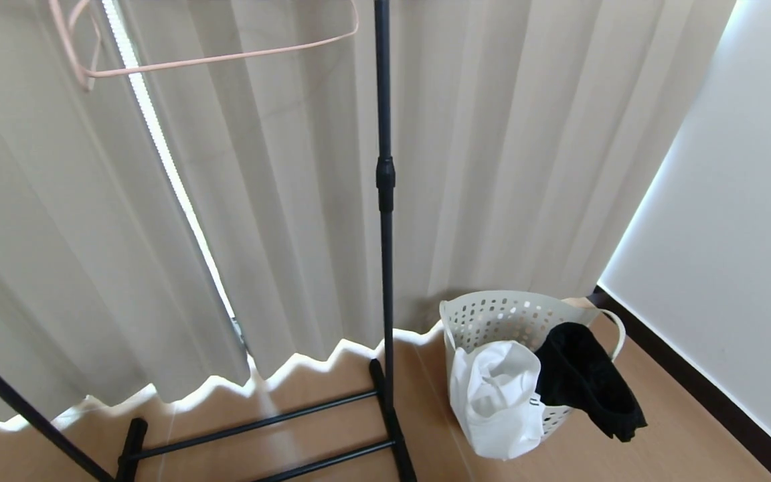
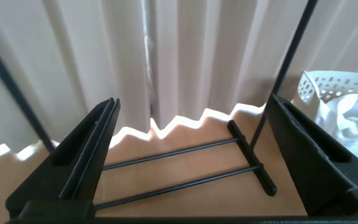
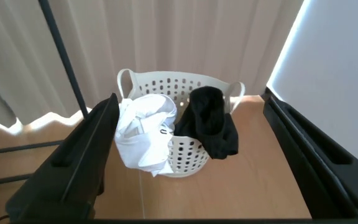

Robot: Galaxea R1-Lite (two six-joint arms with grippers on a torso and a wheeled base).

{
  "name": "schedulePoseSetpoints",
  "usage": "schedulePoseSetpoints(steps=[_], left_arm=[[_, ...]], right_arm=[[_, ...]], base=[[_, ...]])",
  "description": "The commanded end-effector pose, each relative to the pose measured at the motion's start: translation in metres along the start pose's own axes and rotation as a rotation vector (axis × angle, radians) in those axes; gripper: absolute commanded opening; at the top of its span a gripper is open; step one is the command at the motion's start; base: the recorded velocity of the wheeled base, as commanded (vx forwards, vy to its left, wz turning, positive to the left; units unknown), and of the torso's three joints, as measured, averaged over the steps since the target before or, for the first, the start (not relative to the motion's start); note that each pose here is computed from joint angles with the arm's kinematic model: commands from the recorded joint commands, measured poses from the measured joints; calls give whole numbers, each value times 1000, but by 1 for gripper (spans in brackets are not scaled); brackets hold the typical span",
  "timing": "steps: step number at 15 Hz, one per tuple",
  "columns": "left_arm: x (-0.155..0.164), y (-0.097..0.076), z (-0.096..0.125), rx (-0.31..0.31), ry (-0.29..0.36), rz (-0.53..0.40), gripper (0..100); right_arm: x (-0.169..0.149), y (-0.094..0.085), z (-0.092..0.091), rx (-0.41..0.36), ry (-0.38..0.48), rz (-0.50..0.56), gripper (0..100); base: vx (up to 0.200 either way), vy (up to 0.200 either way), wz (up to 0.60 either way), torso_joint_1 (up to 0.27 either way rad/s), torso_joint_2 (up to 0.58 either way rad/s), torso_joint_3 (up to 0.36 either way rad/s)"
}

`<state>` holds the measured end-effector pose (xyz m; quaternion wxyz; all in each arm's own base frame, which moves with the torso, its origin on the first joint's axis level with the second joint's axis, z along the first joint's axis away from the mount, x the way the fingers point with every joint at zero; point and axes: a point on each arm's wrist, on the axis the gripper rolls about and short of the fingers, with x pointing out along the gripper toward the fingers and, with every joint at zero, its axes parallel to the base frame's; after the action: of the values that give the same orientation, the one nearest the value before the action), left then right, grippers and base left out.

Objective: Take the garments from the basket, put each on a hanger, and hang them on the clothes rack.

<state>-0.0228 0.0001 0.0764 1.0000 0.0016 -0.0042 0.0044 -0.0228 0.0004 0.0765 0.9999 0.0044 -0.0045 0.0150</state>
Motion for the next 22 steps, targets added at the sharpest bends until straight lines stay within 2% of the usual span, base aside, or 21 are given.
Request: schedulePoseSetpoints(steps=[1,13,22], left_arm=[[0,0,0,0,-1,2,100],[0,0,0,-6,-1,2,100],[0,0,0,-8,-1,5,100]], right_arm=[[0,0,0,0,0,1,100],[0,0,0,-3,-2,2,100],[0,0,0,-3,-2,2,100]], base=[[0,0,0,0,0,0],[0,0,-50,0,1,0],[0,0,0,4,1,-176]])
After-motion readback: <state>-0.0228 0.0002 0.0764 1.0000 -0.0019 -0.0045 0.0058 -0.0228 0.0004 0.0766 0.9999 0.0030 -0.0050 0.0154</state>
